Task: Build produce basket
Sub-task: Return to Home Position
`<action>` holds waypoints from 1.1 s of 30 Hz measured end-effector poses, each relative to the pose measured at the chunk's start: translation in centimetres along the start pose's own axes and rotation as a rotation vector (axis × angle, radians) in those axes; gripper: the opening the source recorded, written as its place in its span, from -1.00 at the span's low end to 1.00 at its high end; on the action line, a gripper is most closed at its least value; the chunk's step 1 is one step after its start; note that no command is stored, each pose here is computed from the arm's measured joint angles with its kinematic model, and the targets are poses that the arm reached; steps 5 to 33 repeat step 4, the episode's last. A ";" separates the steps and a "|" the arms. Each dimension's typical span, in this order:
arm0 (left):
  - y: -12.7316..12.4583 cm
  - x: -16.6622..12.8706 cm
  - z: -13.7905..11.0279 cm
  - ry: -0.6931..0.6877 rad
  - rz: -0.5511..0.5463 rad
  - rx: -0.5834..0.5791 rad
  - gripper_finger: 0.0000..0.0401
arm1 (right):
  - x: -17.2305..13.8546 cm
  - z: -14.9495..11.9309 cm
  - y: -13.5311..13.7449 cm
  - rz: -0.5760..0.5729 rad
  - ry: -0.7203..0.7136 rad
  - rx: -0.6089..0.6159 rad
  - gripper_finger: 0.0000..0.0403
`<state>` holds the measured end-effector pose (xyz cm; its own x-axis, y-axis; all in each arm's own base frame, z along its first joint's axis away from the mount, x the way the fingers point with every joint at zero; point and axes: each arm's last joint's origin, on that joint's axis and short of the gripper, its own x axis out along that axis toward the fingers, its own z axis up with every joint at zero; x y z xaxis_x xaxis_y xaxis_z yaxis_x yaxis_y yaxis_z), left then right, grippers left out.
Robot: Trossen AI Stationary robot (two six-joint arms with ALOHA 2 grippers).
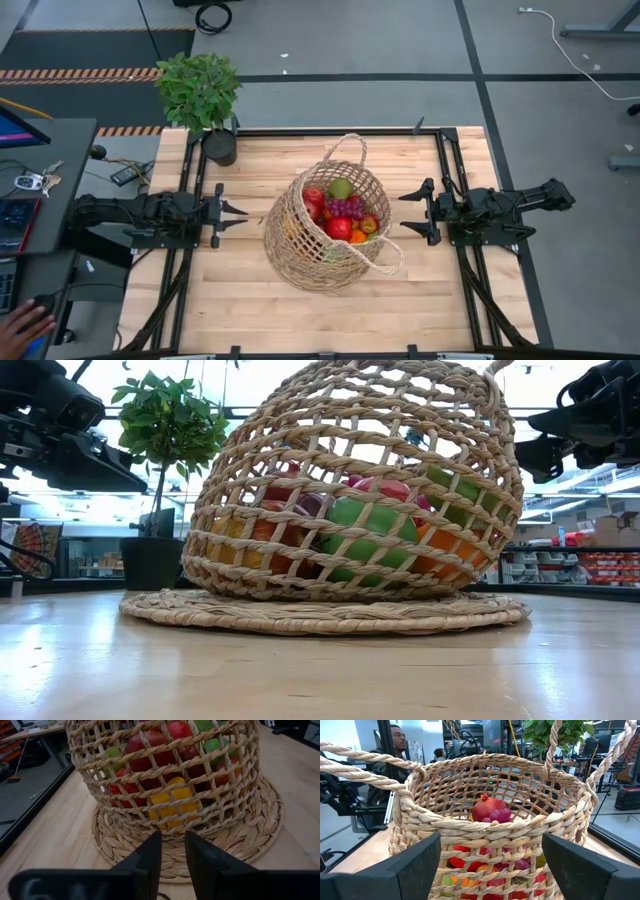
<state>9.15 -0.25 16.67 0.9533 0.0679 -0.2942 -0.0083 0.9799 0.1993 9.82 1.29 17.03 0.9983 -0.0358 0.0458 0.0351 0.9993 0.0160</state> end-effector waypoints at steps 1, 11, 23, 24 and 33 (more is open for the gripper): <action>0.0 0.0 0.0 0.000 0.000 0.000 -0.54 | 0.0 0.0 0.0 0.000 0.000 0.000 0.74; 0.0 0.0 0.0 0.000 0.000 0.000 -0.57 | 0.0 0.0 0.0 0.000 0.000 0.000 0.74; 0.0 0.0 0.0 0.000 0.000 0.000 -0.57 | 0.0 0.0 0.0 0.000 0.000 0.000 0.74; 0.0 0.0 0.0 0.000 0.000 0.000 -0.57 | 0.0 0.0 0.0 0.000 0.000 0.000 0.74; 0.0 0.0 0.0 0.000 0.000 0.000 -0.57 | 0.0 0.0 0.0 0.000 0.000 0.000 0.74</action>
